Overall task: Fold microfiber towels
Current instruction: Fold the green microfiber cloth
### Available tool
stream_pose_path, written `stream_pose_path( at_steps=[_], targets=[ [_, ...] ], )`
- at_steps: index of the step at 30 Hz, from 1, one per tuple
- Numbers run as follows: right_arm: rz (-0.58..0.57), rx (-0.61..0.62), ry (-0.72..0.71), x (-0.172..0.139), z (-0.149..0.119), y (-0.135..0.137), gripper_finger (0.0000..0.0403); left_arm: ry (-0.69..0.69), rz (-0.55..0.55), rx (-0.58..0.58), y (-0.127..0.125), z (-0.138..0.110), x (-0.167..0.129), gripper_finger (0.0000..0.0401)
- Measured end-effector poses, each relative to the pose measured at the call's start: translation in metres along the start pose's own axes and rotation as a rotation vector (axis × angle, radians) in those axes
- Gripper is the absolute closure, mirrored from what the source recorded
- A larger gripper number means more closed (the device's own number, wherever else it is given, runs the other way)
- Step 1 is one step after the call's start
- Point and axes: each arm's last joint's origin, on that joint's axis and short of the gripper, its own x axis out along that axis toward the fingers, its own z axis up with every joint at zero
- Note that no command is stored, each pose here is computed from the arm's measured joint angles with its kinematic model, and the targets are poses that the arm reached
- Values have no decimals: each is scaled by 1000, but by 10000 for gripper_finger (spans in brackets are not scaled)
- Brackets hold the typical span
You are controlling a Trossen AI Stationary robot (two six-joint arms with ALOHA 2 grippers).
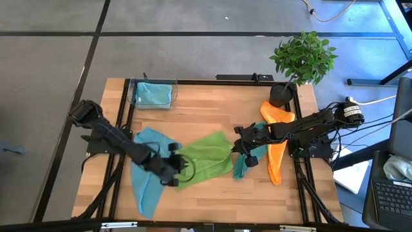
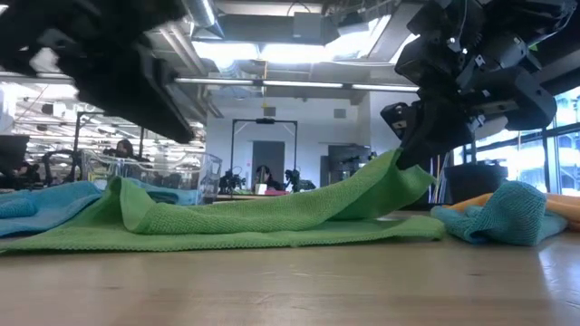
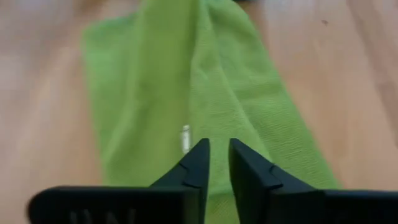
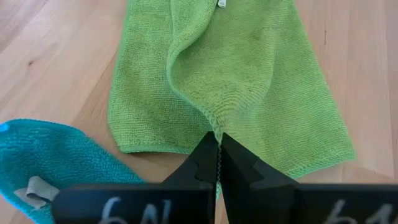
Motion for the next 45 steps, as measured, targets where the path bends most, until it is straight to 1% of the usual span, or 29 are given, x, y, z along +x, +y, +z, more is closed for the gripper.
stream_pose_path(
  at_steps=[6,8,9,12,15,21,28,30,33,35,39,45],
  targets=[
    [0,-2,-1,0,0,0,391,142,-285,-140,39,10,21,282],
    [0,-2,-1,0,0,0,391,167,-347,-186,52,13,26,268],
    [0,-2,-1,0,0,0,391,175,-355,-210,59,13,28,263],
    [0,-2,-1,0,0,0,391,224,-306,-250,76,10,32,252],
    [0,-3,-1,0,0,0,391,255,-280,-249,84,7,34,250],
    [1,-31,0,0,-1,0,391,182,-304,-244,81,14,35,250],
    [2,-27,4,0,-2,0,391,255,-265,-236,77,2,55,250],
    [2,-27,5,0,-2,0,391,264,-264,-223,76,2,59,250],
    [2,-27,5,0,-2,1,391,261,-295,-223,75,7,62,250],
    [2,-28,6,0,-2,1,391,292,-316,-249,74,4,66,250],
    [4,-50,10,0,-3,1,391,328,-375,-255,70,-1,70,250],
    [5,-54,18,0,-4,1,391,333,-393,-252,68,-2,71,250]
  ],
)
